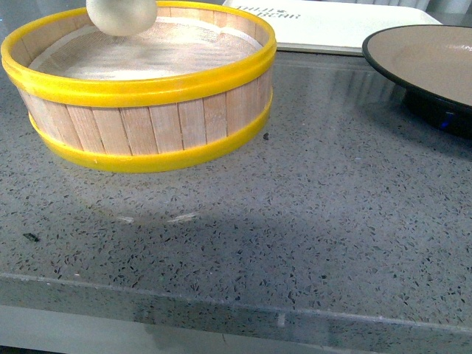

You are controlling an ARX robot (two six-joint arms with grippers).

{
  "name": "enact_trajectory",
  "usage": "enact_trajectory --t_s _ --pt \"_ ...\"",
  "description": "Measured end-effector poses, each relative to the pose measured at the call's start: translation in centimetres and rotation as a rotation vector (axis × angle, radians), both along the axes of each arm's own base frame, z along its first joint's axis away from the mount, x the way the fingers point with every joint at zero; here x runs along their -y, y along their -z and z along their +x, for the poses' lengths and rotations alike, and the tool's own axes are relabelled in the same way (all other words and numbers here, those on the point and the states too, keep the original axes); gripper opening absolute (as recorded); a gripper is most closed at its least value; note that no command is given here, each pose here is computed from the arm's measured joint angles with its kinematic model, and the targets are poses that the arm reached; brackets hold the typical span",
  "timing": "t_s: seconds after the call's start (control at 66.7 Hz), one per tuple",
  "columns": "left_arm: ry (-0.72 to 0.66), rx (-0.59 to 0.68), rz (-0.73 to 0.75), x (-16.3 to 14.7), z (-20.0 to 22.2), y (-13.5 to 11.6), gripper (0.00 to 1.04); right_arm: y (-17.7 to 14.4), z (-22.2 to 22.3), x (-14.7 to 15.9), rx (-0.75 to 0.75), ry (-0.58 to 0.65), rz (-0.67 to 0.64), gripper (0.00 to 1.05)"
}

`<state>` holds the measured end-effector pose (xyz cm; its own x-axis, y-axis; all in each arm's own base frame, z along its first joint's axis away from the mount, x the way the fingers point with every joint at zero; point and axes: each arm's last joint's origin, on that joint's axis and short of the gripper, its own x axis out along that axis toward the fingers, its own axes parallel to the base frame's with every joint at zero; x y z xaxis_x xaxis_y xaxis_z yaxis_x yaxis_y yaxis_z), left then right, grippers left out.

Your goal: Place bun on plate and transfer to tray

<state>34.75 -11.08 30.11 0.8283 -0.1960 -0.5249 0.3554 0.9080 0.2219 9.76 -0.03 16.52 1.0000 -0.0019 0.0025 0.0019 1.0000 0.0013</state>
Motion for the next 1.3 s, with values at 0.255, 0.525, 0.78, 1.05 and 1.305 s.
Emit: enact_trajectory --t_s 0.255,0.525,0.78,1.05,1.305 --pt "0.027 0.077 -0.097 0.5 0.0 -4.7 0.04 0.0 0.0 0.0 0.000 0.000 0.000 0.96" --pt "0.169 0.169 -0.197 4.9 -0.2 -10.3 0.04 0.0 0.0 0.0 0.000 0.000 0.000 0.96" --pt "0.405 0.128 -0.226 14.5 -1.2 -9.6 0.04 0.0 0.0 0.0 0.000 0.000 0.000 0.96" --pt "0.544 0.043 -0.214 21.5 -2.2 -6.0 0.04 0.0 0.0 0.0 0.000 0.000 0.000 0.96" --pt "0.566 -0.003 -0.196 24.4 -1.7 -3.7 0.04 0.0 0.0 0.0 0.000 0.000 0.000 0.96"
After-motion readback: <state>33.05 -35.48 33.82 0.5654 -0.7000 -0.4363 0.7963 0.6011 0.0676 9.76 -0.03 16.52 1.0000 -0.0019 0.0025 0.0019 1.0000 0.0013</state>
